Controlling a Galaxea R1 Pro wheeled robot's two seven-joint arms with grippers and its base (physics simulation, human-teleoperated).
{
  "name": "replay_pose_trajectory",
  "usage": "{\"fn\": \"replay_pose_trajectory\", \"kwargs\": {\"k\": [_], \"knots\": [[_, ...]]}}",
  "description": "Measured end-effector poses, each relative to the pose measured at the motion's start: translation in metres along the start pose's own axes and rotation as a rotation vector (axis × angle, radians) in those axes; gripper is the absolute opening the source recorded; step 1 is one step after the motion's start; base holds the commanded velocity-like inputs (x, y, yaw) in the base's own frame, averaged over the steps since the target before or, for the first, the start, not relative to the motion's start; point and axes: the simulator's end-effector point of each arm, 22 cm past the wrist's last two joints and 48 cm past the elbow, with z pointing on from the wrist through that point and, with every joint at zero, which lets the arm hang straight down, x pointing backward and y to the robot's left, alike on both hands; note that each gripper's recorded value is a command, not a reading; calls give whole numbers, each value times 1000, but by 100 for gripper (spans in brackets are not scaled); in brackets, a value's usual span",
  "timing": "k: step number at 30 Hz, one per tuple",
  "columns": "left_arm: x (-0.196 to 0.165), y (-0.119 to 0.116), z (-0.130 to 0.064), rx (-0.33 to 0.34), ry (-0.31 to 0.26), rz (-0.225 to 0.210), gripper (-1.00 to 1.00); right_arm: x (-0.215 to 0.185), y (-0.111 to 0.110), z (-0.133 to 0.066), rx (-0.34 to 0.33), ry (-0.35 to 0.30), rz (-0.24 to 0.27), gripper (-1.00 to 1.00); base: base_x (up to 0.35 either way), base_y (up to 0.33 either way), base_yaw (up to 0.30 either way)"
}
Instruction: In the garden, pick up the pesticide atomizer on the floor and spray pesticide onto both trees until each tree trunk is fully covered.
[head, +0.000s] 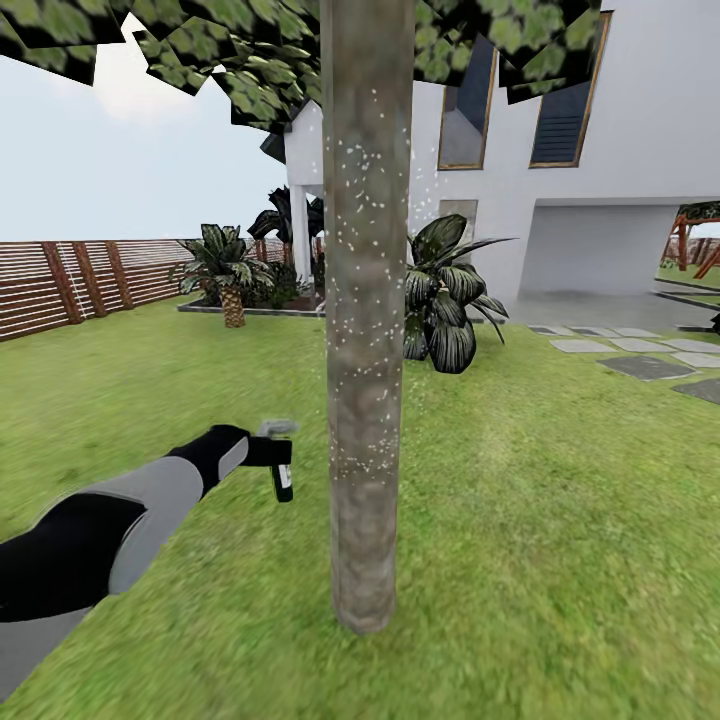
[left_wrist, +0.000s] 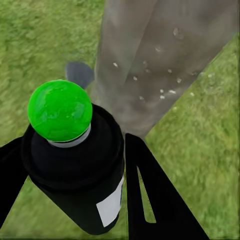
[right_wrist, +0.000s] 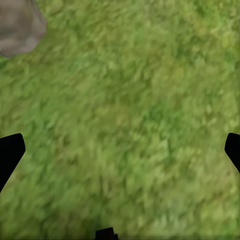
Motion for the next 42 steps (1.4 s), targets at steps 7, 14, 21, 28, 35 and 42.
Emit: {"fn": "replay_pose_trajectory", "kwargs": {"k": [7, 14, 21, 28, 35, 42], "knots": [[53, -61, 26, 83, 40, 12, -100, 0, 0, 0, 0, 0, 0, 100, 0, 0, 0], [93, -97, 39, 130, 74, 23, -100, 0, 0, 0, 0, -1, 0, 100, 0, 0, 0], [70, -105, 36, 148, 21, 28, -100, 0, -1, 0, 1, -1, 0, 100, 0, 0, 0], [-40, -155, -13, 230, -122, 101, -100, -1, -2, 0, 3, -2, -1, 100, 0, 0, 0], [-16, -104, 2, 146, -83, 77, -100, 0, -2, 0, 3, -1, -1, 100, 0, 0, 0], [53, -40, 32, 51, -108, 38, -100, -1, -3, 0, 3, -1, -1, 100, 0, 0, 0]]}}
